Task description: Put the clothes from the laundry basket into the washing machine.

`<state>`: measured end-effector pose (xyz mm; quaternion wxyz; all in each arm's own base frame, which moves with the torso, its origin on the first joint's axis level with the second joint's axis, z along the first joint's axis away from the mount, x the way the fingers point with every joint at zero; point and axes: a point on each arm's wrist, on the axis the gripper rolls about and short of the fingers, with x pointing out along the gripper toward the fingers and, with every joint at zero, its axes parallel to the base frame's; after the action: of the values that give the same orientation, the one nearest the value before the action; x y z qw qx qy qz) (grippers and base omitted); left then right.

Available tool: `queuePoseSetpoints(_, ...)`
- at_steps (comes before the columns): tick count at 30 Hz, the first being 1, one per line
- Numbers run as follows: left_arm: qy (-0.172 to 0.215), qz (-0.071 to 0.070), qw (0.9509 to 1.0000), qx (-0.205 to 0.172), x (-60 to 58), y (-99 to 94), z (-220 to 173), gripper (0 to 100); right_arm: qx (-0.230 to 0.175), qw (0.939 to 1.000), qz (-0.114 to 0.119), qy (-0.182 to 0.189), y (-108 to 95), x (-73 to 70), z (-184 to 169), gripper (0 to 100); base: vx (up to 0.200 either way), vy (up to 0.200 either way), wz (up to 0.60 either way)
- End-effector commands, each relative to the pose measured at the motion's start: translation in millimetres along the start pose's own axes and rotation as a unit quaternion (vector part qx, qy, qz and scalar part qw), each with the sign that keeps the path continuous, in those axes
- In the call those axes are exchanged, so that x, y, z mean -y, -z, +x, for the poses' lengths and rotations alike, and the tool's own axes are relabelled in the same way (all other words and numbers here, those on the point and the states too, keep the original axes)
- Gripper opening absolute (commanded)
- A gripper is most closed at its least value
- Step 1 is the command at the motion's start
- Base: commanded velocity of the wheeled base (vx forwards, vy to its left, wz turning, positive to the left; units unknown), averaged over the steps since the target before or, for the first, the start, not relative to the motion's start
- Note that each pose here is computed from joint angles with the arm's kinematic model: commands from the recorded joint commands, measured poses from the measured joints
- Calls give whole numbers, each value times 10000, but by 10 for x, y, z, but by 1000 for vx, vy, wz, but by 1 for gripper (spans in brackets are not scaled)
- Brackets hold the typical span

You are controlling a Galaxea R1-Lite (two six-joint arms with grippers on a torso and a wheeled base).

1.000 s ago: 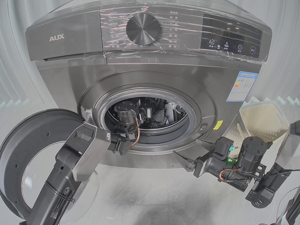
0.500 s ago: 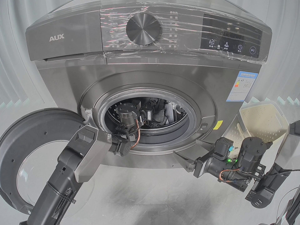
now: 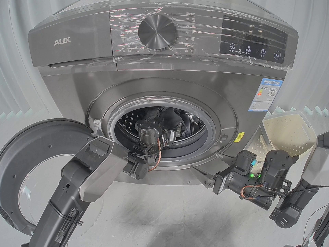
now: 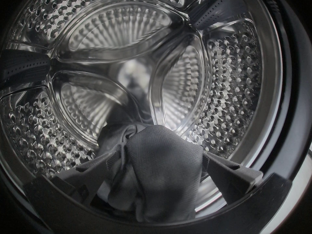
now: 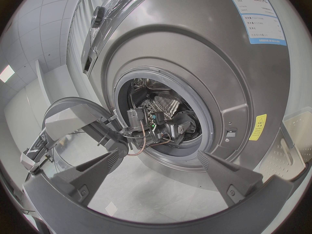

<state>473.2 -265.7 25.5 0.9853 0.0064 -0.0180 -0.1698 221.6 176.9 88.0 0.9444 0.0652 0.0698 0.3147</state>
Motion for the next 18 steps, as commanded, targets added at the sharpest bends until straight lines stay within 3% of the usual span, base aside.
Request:
queuePoseSetpoints(1,220,29,9997,-139,172,-273,-293,100,34,10000,-1,5,-18,4,-6,100,0,0,0)
queuePoseSetpoints(12,440,88,9985,-313,219,-437,-951,100,-5,10000,-3,4,-2,2,-15,100,0,0,0)
queuePoseSetpoints(18,506,153,9977,-428,223,-416,-1117,100,-33,10000,1,-22,14,-17,-11,100,0,0,0)
